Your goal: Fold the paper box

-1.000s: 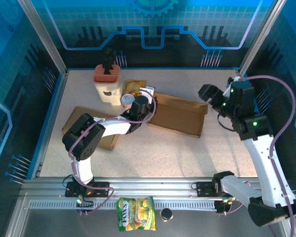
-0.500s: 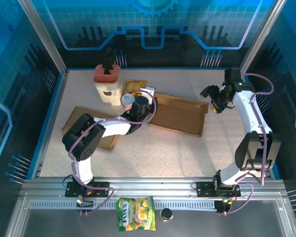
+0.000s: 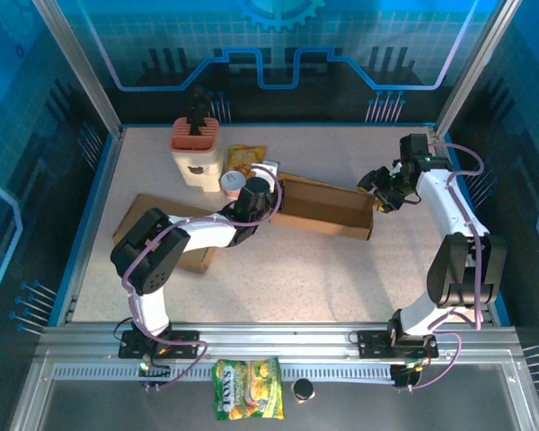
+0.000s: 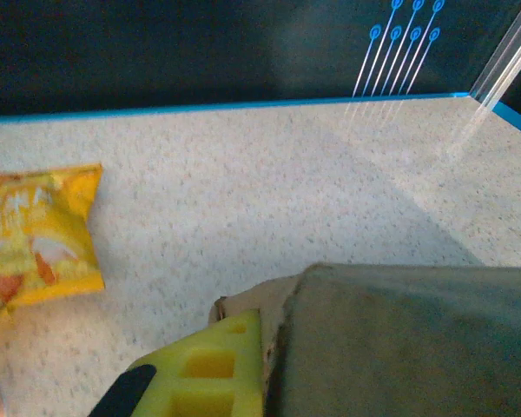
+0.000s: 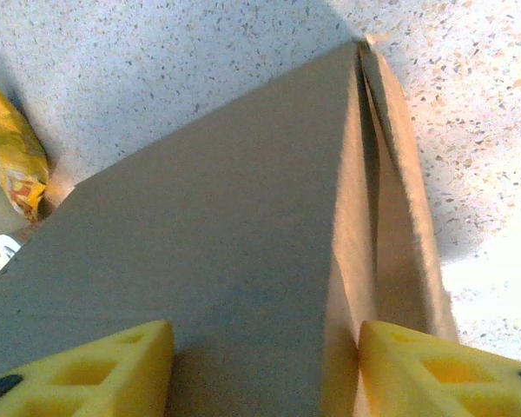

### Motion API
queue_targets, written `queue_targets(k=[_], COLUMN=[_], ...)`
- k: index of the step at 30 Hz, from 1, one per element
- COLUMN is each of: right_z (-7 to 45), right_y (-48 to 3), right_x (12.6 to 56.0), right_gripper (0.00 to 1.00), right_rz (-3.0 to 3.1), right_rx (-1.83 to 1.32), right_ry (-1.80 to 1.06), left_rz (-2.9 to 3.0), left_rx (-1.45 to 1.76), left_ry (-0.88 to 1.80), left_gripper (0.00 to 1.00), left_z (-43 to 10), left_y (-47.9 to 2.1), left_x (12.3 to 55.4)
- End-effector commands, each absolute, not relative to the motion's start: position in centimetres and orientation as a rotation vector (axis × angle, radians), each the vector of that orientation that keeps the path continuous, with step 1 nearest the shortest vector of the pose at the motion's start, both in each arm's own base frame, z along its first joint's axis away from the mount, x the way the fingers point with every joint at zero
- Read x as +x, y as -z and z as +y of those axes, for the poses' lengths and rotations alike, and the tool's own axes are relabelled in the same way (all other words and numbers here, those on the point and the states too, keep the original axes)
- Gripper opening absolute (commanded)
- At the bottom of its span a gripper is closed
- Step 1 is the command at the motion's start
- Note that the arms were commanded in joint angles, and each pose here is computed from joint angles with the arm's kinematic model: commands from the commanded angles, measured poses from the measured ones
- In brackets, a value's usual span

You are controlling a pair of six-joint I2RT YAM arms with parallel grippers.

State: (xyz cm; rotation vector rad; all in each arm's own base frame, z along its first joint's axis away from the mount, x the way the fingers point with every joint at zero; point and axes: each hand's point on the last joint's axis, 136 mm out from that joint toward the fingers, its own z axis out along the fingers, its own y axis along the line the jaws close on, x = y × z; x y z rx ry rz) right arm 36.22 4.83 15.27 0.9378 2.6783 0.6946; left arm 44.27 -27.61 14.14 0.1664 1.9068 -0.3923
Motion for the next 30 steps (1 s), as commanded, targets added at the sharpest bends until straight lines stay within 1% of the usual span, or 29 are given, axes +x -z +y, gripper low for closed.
queue_targets(k=[1, 5, 8, 9, 14, 16, 18, 22, 24, 26, 28, 30], right_z=[5.4, 5.3, 5.5, 5.6, 5.6, 5.6, 5.4, 5.2, 5.1, 5.1, 5.2, 5.4], right_y=[-14.3, -13.8, -13.0, -12.8, -12.0, -11.5, -11.1, -10.3, -9.9, -9.6, -9.4, -9.0], right_x=[34.7, 33.8, 33.1, 32.8, 31.9, 31.6, 31.3, 31.0, 30.9, 30.7, 30.6, 30.4], right_gripper=[0.53, 0.52, 0.50, 0.50, 0.50, 0.51, 0.52, 0.54, 0.56, 0.60, 0.63, 0.66], right_rz=[2.732, 2.750, 2.782, 2.790, 2.804, 2.816, 2.833, 2.857, 2.873, 2.887, 2.898, 2.916], right_rx=[0.865, 0.808, 0.771, 0.759, 0.733, 0.724, 0.713, 0.686, 0.664, 0.637, 0.620, 0.603], right_ry=[-0.647, -0.579, -0.546, -0.538, -0.483, -0.466, -0.445, -0.410, -0.392, -0.390, -0.395, -0.396], left_rz=[2.050, 2.107, 2.134, 2.153, 2.211, 2.246, 2.279, 2.364, 2.365, 2.349, 2.330, 2.358], left_rx=[0.164, 0.145, 0.129, 0.125, 0.100, 0.098, 0.085, 0.004, -0.024, -0.028, -0.015, -0.046], left_ry=[0.504, 0.564, 0.605, 0.613, 0.659, 0.691, 0.746, 0.847, 0.872, 0.839, 0.771, 0.748], left_gripper=[0.16, 0.29, 0.41, 0.42, 0.50, 0.52, 0.56, 0.59, 0.60, 0.61, 0.65, 0.66], left_z=[-28.5, -28.2, -27.9, -27.8, -27.3, -27.3, -27.3, -27.0, -26.6, -25.7, -24.6, -23.6], left_y=[-11.7, -11.9, -12.5, -12.5, -12.6, -12.4, -12.2, -12.5, -14.1, -16.3, -18.7, -20.1], left_x=[40.9, 39.1, 37.8, 37.3, 35.0, 33.8, 32.2, 29.3, 28.3, 28.2, 28.8, 30.3])
